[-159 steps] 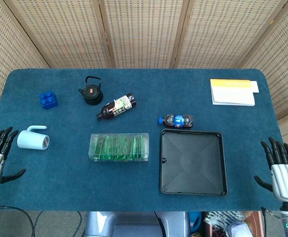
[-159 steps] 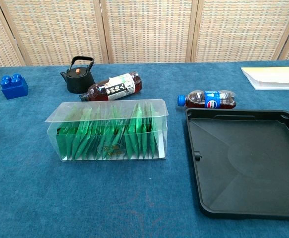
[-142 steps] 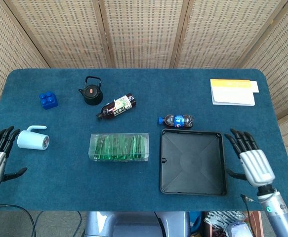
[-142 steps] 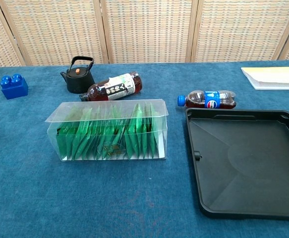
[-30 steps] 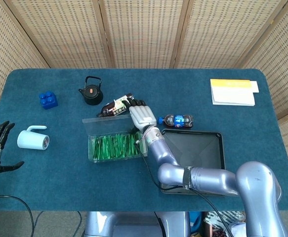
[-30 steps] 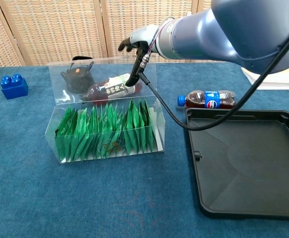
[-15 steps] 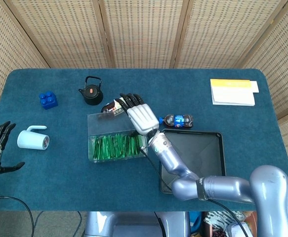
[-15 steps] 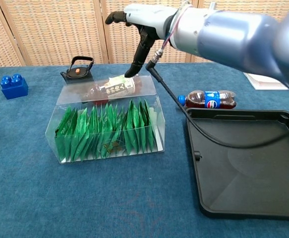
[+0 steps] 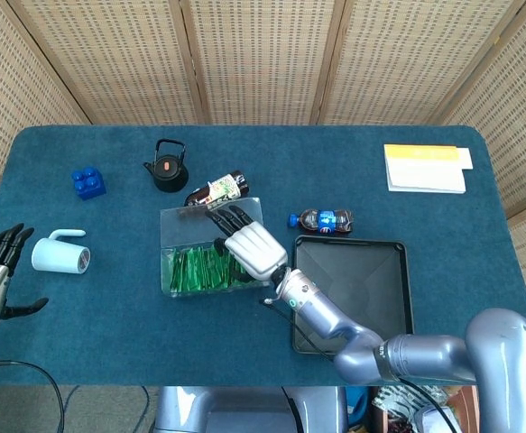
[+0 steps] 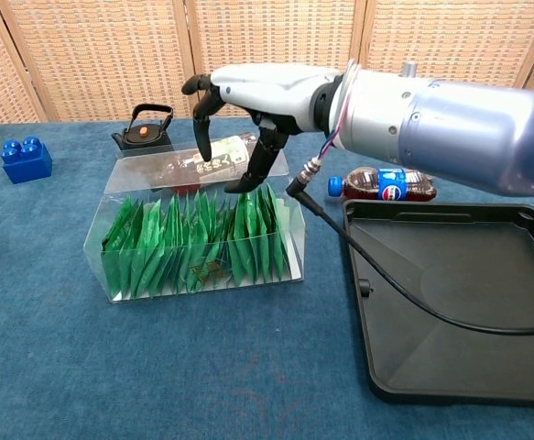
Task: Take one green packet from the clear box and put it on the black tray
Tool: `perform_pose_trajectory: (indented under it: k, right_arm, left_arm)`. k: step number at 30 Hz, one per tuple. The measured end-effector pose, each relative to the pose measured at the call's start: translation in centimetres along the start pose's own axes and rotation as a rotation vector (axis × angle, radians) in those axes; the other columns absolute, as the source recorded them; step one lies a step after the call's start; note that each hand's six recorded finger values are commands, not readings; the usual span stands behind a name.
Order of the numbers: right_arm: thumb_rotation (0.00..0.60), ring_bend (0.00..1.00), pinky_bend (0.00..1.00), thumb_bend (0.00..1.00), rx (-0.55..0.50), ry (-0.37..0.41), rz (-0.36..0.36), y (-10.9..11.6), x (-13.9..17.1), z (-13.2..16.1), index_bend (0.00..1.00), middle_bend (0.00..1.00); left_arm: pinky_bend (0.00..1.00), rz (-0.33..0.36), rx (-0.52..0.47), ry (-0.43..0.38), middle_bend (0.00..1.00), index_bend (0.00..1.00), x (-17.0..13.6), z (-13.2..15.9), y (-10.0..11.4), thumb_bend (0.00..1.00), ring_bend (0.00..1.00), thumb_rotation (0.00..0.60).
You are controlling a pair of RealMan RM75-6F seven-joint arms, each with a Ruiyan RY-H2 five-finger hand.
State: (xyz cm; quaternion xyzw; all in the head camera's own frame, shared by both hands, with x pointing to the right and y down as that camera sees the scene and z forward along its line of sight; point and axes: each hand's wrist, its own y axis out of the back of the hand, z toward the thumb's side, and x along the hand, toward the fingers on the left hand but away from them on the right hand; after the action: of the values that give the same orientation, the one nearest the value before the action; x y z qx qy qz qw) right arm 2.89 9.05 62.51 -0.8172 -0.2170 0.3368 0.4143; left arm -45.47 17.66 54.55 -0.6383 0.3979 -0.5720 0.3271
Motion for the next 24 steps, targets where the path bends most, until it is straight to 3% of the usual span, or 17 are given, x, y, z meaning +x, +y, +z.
perform_pose_trajectory:
  k: [15, 24]
  right_arm:
    - [0.6, 0.0, 0.0, 0.4, 0.053, -0.012, 0.007, -1.7, -1.7, -0.1, 0.49, 0.0]
    - [0.6, 0.0, 0.0, 0.4, 0.156, -0.023, 0.0, -2.3, -2.3, -1.5, 0.49, 0.0]
  left_arm:
    - [0.0, -0.011, 0.001, -0.003, 0.0, 0.0, 0.1, 0.0, -0.3, 0.08, 0.0, 0.6]
    - [0.0, -0.016, 0.002, -0.007, 0.0, 0.0, 0.1, 0.1, -0.4, 0.08, 0.0, 0.6]
